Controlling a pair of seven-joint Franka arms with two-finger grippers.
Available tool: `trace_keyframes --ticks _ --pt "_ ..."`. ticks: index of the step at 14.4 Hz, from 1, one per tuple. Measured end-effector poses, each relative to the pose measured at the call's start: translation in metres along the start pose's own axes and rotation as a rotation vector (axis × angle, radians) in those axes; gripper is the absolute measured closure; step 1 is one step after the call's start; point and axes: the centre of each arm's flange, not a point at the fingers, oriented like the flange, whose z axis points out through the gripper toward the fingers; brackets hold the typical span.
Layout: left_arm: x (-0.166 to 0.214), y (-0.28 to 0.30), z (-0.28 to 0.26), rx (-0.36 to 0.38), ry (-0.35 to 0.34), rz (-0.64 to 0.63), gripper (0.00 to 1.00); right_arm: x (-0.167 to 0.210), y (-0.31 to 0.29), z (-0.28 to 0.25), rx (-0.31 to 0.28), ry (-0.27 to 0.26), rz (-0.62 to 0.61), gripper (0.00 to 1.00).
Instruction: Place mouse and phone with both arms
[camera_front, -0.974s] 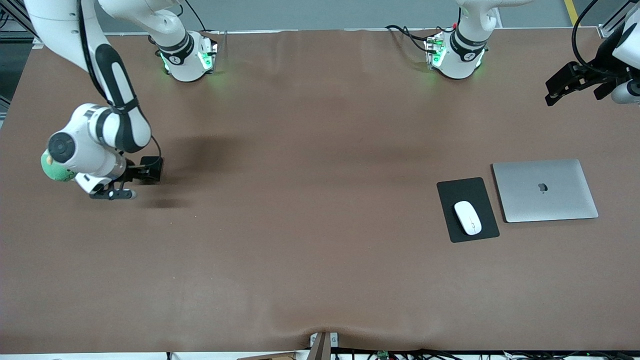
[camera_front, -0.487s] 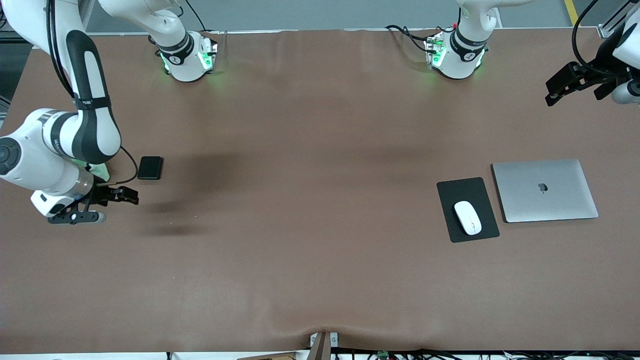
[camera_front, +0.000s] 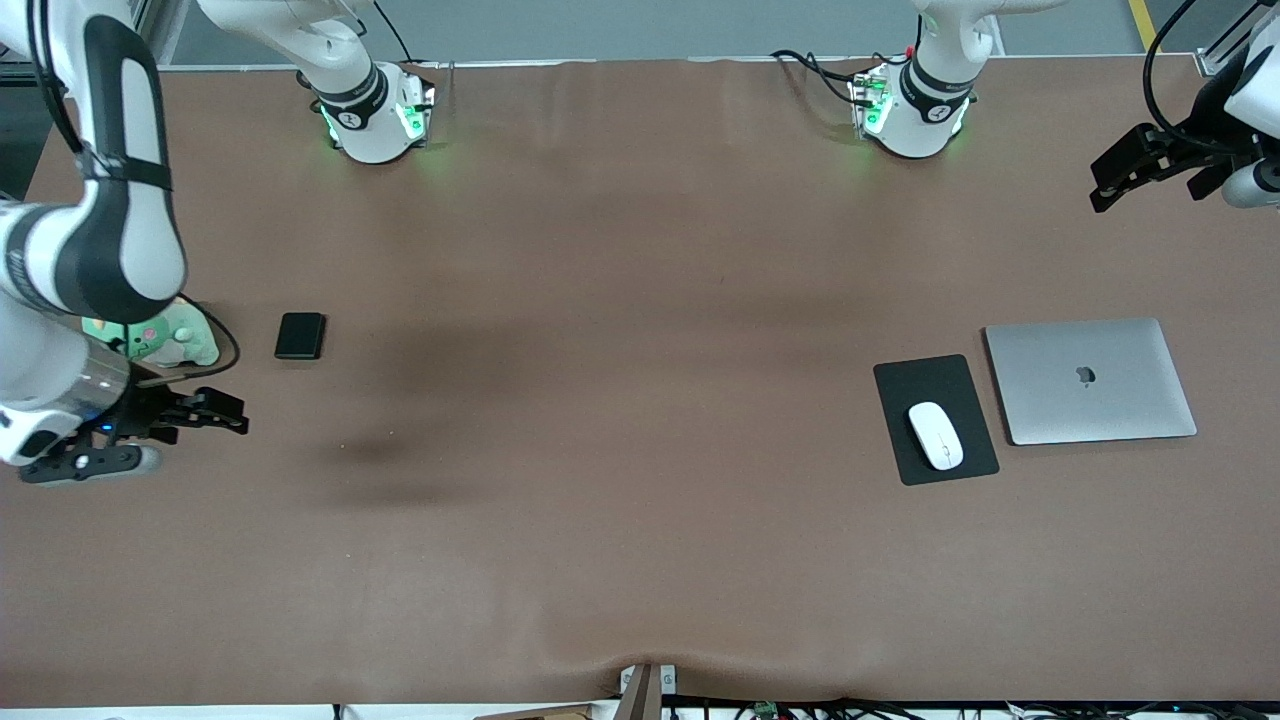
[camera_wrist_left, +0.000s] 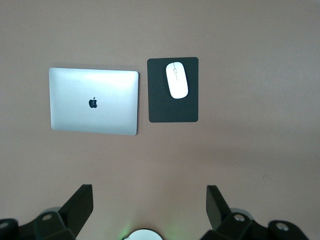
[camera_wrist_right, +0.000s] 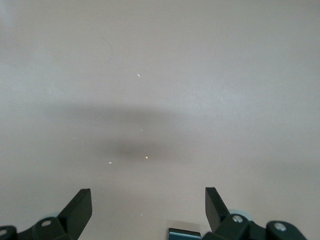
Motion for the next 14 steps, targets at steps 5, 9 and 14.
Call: trace_keyframes --ticks 5,9,14 --pt "-0.001 0.001 0.000 0.001 -0.004 0.002 0.00 0.003 0.012 -0.054 0.006 0.011 0.010 0.00" --pt "-0.001 0.002 0.000 0.001 -0.004 0.004 0.00 -0.012 0.028 -0.103 0.054 -0.051 0.022 0.00" --pt "-0.001 0.002 0.000 0.001 -0.005 0.005 0.00 -0.041 0.032 -0.172 0.034 -0.090 0.017 0.00"
